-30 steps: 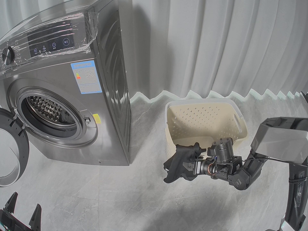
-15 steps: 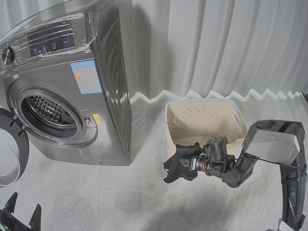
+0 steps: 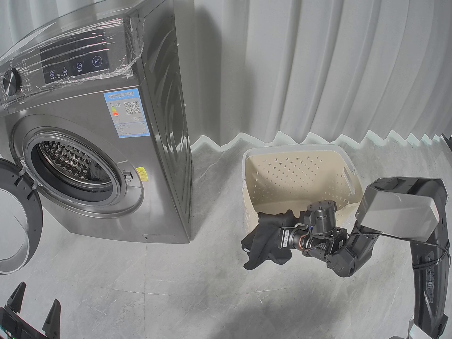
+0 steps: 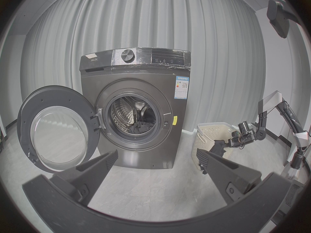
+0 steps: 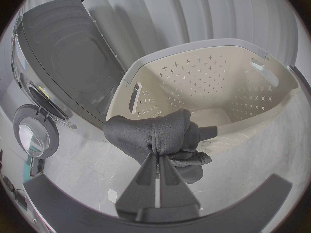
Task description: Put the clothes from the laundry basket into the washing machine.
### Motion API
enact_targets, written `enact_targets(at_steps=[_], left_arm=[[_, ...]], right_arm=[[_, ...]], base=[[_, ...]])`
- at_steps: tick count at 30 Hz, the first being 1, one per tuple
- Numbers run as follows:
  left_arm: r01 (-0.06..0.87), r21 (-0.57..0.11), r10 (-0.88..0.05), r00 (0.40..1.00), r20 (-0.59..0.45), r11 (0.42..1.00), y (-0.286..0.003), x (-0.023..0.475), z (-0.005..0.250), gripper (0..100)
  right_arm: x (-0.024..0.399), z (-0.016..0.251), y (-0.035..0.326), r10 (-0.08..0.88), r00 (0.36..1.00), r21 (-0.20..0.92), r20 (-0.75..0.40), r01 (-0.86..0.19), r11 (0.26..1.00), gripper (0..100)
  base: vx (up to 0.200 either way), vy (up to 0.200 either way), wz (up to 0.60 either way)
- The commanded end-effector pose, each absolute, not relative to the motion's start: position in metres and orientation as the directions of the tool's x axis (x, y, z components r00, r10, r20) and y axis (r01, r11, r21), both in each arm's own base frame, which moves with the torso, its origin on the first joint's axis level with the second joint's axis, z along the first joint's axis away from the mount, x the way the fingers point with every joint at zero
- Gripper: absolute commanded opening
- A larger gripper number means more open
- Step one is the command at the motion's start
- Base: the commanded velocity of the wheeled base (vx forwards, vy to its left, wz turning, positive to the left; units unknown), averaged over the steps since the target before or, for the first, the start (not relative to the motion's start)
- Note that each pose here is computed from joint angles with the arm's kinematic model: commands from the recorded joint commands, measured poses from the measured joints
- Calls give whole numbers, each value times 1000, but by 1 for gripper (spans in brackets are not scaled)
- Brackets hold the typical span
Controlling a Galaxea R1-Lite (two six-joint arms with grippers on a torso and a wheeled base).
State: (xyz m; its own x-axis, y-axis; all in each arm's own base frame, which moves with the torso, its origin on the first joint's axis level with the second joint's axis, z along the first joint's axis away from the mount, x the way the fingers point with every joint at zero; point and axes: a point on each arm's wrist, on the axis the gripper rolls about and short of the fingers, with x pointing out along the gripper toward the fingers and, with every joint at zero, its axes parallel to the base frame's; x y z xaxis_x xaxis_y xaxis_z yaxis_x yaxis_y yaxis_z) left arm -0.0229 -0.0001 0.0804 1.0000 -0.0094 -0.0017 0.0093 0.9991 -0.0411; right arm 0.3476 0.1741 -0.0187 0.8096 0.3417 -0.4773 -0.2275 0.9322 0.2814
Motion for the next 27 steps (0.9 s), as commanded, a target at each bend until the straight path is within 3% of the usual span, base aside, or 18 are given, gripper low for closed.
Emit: enact_targets(at_steps=[1, 9, 27], left_arm=[[9, -43, -9, 1000, -2, 999, 0, -23, 76, 100], [9, -43, -9, 1000, -2, 999, 0, -23, 76, 100], [9, -41, -9, 1000, -2, 999, 0, -23, 76, 100]], right_arm=[[338, 2, 169, 353, 828, 291, -436, -241, 926, 0], [299, 56, 163, 410, 846, 318, -341, -307, 897, 0], [244, 134, 158, 496, 863, 341, -98, -439, 831, 0]], base=[[0, 0, 0], [0, 0, 0], [0, 0, 0]])
